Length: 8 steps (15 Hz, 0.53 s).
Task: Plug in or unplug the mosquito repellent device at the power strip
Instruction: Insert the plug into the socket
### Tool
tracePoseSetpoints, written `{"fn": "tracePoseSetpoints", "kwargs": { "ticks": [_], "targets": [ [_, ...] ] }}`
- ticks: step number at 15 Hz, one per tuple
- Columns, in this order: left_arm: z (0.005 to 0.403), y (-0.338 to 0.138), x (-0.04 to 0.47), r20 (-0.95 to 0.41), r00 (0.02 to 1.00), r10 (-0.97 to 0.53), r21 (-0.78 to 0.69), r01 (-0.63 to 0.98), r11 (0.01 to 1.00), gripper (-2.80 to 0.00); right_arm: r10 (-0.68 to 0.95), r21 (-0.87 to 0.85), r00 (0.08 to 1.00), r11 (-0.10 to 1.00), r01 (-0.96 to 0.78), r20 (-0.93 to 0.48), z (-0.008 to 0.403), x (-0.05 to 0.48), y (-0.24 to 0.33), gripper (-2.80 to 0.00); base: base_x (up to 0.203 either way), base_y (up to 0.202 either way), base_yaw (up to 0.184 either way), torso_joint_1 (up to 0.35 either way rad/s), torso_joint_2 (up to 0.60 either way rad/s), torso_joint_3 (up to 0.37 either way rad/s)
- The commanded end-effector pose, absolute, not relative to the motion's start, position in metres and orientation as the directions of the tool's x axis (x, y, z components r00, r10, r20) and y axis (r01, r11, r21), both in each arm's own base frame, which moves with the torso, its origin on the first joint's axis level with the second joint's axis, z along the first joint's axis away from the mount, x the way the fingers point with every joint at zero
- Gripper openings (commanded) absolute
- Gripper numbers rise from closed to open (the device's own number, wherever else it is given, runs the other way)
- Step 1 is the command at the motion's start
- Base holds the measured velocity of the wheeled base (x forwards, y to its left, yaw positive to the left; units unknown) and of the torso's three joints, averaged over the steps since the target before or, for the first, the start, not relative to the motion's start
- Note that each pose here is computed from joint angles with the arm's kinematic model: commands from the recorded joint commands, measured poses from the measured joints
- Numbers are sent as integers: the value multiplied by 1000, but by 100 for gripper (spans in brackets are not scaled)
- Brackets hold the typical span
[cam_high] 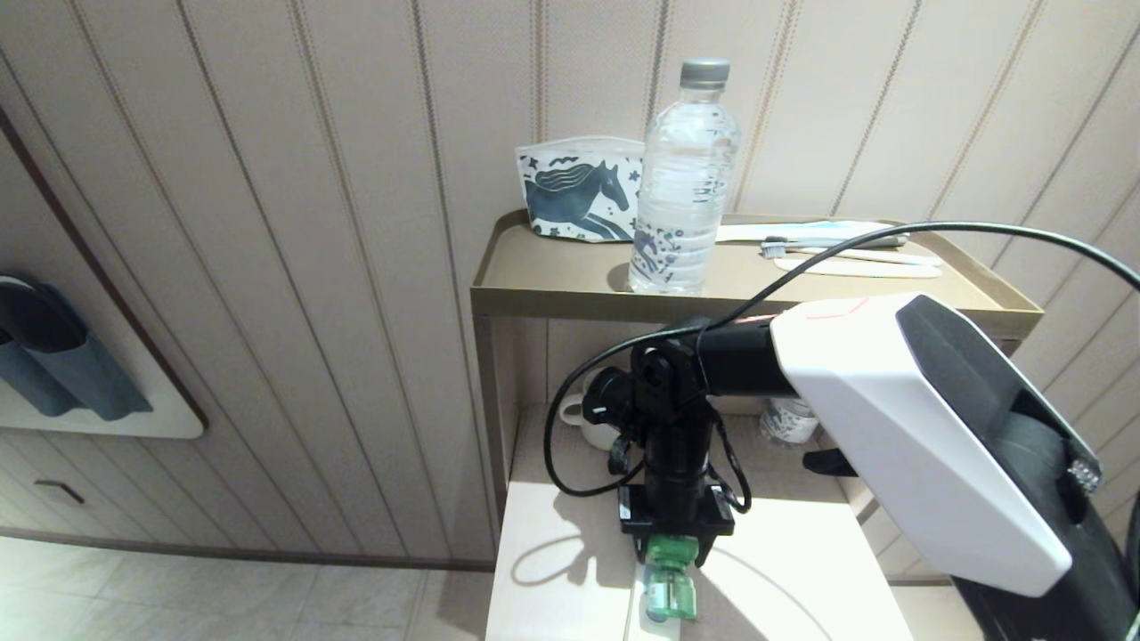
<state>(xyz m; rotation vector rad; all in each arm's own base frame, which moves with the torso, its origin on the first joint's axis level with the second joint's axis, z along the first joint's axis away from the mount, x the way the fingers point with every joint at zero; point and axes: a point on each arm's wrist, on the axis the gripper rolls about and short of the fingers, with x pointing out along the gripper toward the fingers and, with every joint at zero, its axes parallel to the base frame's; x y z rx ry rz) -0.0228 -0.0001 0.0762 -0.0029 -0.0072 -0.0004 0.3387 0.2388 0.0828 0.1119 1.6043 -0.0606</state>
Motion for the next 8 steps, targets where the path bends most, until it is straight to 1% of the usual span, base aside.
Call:
{"fn": "tracePoseSetpoints", "kwargs": {
  "ticks": [1,3,6,8],
  "targets": [
    [76,0,-23,6,1000,0,-3,0,1000,-280,58,48,-60,988,147,-997,77,347,230,-280,0,0,0,0,0,0],
    [76,0,-23,6,1000,0,-3,0,1000,-280,63,53,-58,984,172,-996,74,353,223,-280,0,0,0,0,0,0],
    [76,0,-23,6,1000,0,-2,0,1000,-280,68,49,-89,979,198,-994,61,360,218,-280,0,0,0,0,0,0],
    [76,0,-23,6,1000,0,-3,0,1000,-280,70,53,-83,979,196,-994,56,362,220,-280,0,0,0,0,0,0]
  ]
}}
